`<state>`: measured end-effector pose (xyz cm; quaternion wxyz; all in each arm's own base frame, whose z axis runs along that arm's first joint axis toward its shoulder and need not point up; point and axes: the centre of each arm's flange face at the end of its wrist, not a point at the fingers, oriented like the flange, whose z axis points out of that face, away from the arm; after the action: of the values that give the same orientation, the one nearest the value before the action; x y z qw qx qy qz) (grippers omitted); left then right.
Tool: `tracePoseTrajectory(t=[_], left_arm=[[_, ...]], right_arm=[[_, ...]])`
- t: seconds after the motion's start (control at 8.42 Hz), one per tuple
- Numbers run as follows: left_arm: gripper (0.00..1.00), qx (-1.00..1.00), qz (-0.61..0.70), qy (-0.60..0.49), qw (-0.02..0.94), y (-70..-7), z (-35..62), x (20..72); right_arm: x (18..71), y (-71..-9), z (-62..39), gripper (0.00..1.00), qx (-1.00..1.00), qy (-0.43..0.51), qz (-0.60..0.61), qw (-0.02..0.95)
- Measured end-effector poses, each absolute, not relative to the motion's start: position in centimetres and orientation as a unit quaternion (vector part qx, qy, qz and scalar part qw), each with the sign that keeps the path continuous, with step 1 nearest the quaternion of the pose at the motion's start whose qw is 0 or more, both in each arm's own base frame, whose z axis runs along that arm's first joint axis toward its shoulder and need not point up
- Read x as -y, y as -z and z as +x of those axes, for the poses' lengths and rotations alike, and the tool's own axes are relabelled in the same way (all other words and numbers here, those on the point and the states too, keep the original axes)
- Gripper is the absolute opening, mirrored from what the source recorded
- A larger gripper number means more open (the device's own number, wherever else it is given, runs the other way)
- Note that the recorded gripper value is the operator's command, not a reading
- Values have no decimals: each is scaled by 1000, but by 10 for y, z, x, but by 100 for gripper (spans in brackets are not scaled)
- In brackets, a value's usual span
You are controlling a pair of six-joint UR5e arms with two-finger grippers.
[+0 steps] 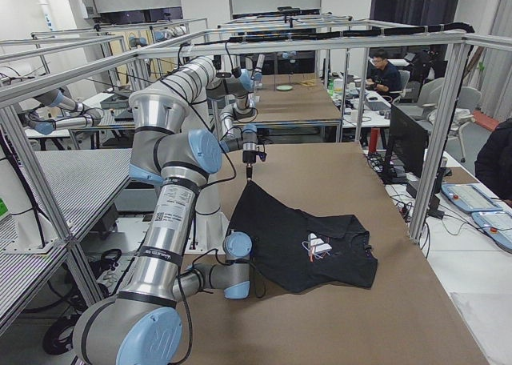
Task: Fold clothes
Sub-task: 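Grasp both hem corners with the left and right grippers, then lift the hem with both grippers and fold it toward the collar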
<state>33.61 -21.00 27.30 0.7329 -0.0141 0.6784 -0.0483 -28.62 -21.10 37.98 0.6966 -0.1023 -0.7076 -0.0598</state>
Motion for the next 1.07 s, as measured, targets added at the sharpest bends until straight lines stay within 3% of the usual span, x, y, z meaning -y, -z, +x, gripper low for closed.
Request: tracePoseTrajectory(t=[0.24, 1.07], left_arm=[[0, -679, 2, 65, 731, -268, 345, 245], [0, -656, 49, 137, 741, -240, 331, 445]], right_arm=[[242, -388, -282, 0, 712, 36, -72, 698], [382, -378, -254, 0, 696, -68, 42, 713]])
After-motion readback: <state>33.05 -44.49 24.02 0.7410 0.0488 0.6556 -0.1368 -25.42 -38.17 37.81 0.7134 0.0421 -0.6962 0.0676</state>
